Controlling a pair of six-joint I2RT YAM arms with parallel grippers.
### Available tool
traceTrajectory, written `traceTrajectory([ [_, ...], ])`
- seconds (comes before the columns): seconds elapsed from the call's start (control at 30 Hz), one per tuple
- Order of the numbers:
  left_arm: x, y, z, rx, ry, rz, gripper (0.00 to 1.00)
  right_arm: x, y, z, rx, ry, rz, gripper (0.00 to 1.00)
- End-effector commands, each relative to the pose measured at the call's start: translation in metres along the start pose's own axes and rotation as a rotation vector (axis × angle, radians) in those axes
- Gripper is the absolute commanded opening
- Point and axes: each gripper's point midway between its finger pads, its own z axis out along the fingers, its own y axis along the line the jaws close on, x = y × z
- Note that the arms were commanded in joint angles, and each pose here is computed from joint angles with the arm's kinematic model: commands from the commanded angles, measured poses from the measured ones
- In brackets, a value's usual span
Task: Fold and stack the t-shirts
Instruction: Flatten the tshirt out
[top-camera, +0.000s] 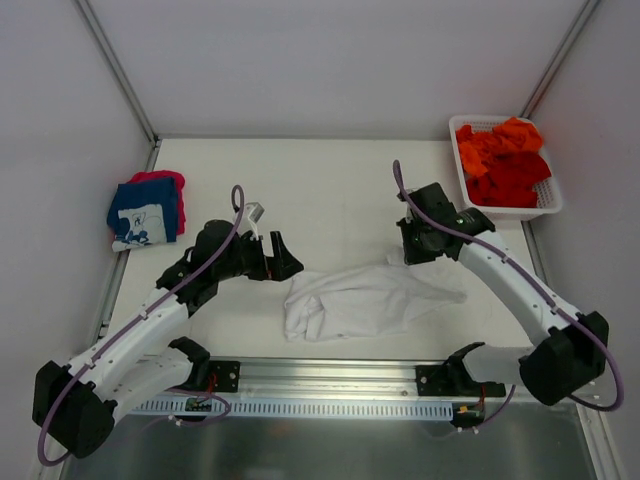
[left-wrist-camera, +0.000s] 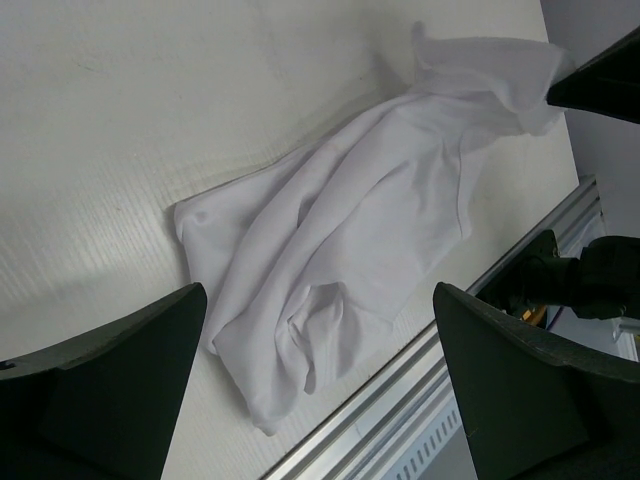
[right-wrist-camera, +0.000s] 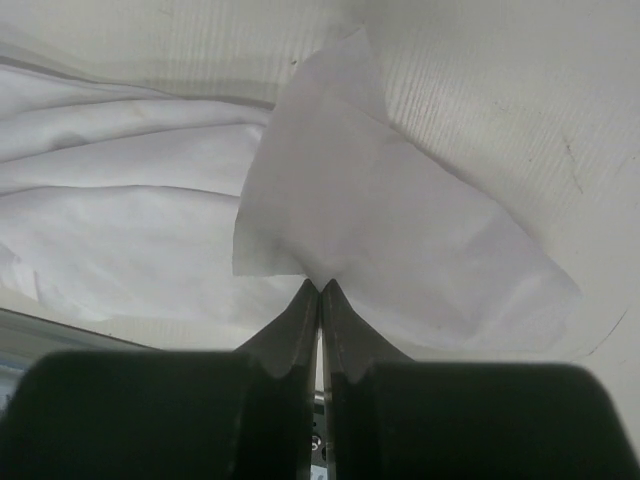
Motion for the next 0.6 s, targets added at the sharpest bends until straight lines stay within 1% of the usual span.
traceTrajectory([
  [0.0,-0.002,-0.008,-0.008,0.004,0.006,-0.011,0.99,0.023,0.006,-0.015,-0.031,0.03,0.032,0.04],
  [0.07,0.0,-0.008,-0.01,-0.001,0.016,-0.023,0.99,0.028,0.008,-0.024,-0.045,0.013,0.023,0.04],
  [0.1,0.001,-0.01,-0.011,0.005,0.023,-0.029,0.99,0.031,0.009,-0.027,-0.045,0.007,0.045,0.04],
  [0.23,-0.003,-0.01,-0.015,-0.007,-0.002,-0.037,0.99,0.038,0.011,-0.041,-0.068,-0.042,0.056,0.04],
  [0.33,-0.007,-0.003,-0.016,-0.05,-0.02,-0.041,0.99,0.039,0.015,-0.052,-0.105,-0.104,0.068,0.03],
  [0.4,-0.002,0.002,-0.014,-0.074,-0.008,-0.05,0.99,0.036,0.015,-0.059,-0.118,-0.15,0.068,0.03],
  [0.5,0.006,0.006,-0.014,-0.08,0.017,-0.057,0.99,0.022,0.006,-0.072,-0.066,-0.194,0.046,0.03],
  [0.57,0.001,0.009,-0.017,-0.097,-0.014,-0.049,0.99,0.008,-0.004,-0.079,-0.008,-0.226,0.034,0.03],
])
